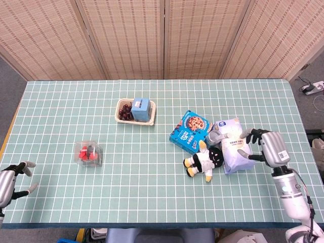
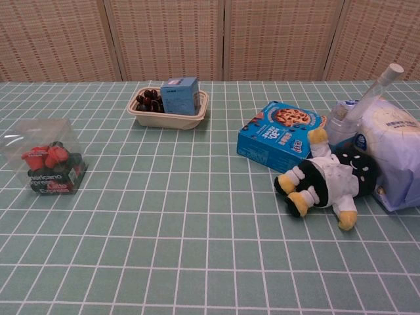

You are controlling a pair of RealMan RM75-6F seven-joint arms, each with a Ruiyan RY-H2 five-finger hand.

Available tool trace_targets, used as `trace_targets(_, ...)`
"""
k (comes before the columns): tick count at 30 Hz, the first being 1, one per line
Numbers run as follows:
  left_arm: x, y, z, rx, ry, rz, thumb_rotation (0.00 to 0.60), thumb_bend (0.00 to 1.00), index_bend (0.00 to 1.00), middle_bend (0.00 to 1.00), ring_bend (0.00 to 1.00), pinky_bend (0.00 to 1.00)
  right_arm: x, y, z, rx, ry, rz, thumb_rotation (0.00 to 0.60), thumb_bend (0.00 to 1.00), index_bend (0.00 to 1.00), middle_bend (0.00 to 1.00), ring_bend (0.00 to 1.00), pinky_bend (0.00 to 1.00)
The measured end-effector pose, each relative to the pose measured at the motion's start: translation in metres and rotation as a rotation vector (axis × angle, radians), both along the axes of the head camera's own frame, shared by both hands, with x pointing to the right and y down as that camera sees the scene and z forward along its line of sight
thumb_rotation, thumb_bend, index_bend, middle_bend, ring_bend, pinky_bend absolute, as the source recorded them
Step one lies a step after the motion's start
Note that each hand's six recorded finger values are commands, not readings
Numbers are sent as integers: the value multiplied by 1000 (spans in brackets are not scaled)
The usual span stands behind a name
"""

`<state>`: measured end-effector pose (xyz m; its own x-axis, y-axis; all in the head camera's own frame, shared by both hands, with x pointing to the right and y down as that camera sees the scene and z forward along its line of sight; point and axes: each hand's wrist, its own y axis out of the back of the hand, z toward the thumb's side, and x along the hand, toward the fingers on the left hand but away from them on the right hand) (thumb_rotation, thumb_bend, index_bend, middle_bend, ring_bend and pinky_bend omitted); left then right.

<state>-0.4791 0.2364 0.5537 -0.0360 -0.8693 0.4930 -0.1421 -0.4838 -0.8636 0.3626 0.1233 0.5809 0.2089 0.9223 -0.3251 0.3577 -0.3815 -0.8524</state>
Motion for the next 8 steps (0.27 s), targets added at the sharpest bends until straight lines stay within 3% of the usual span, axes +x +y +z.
trace_targets(4, 1, -1, 0, 30, 1, 5, 600, 224, 444, 508, 435, 556, 26, 21, -13, 4, 191, 47, 600, 50, 477, 539, 506, 531)
trace_targets(8, 2, -2, 2, 47, 1, 8, 600, 223, 444, 508, 432, 556, 55, 46, -30, 22, 317, 135, 600, 60, 477, 539, 506, 512)
